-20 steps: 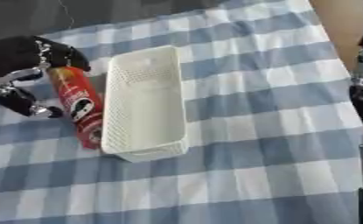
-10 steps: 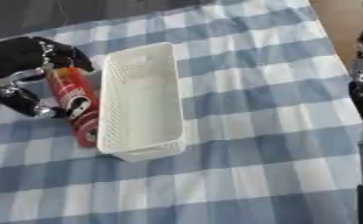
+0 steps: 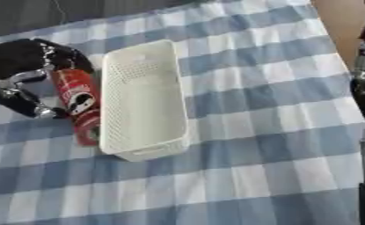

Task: Pick up objects on the table and place them in the box.

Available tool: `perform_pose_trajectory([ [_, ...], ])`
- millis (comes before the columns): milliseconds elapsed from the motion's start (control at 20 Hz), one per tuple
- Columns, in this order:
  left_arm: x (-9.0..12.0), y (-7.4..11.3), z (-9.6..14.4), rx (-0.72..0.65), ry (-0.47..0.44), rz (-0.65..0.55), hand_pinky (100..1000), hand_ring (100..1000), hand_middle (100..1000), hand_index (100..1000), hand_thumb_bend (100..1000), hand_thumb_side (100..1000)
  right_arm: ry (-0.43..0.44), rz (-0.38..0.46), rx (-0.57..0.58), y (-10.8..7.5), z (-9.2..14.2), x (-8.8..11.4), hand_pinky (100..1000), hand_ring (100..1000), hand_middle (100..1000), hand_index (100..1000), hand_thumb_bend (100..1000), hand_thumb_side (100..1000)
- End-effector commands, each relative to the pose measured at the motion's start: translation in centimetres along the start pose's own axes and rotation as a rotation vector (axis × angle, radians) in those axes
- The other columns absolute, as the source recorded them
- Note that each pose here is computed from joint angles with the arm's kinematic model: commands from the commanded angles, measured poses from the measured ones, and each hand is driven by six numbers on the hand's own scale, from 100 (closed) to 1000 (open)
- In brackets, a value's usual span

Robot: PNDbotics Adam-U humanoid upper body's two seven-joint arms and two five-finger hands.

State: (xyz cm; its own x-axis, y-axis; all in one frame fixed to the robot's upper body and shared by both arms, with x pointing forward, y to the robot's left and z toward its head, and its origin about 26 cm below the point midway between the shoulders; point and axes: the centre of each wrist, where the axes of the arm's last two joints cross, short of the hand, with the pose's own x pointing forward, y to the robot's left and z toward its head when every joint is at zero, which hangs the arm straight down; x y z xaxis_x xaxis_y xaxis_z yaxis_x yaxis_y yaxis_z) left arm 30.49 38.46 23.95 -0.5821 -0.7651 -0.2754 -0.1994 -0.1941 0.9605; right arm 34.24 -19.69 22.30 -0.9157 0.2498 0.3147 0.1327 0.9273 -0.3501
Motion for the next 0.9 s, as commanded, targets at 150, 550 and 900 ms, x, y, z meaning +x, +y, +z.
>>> perform_pose_trajectory([
  [150,-0.34,0.7,0.08,0.0,-0.002,-0.028,633,703,751,850,618,100,-0.033,-0.001,-0.005,-0.23,-0.91,0.39,786,922,936,915,100,520],
  [550,-0.19,0.31,-0.07,-0.009,-0.011,-0.024,628,697,750,848,607,100,-0.044,-0.007,-0.001,-0.21,-1.25,0.48,786,921,936,915,100,518],
  [900,-0.03,-0.2,-0.13,-0.019,-0.02,-0.013,616,679,745,838,597,100,-0.054,-0.011,0.008,-0.13,-1.52,0.55,786,921,936,915,100,516],
])
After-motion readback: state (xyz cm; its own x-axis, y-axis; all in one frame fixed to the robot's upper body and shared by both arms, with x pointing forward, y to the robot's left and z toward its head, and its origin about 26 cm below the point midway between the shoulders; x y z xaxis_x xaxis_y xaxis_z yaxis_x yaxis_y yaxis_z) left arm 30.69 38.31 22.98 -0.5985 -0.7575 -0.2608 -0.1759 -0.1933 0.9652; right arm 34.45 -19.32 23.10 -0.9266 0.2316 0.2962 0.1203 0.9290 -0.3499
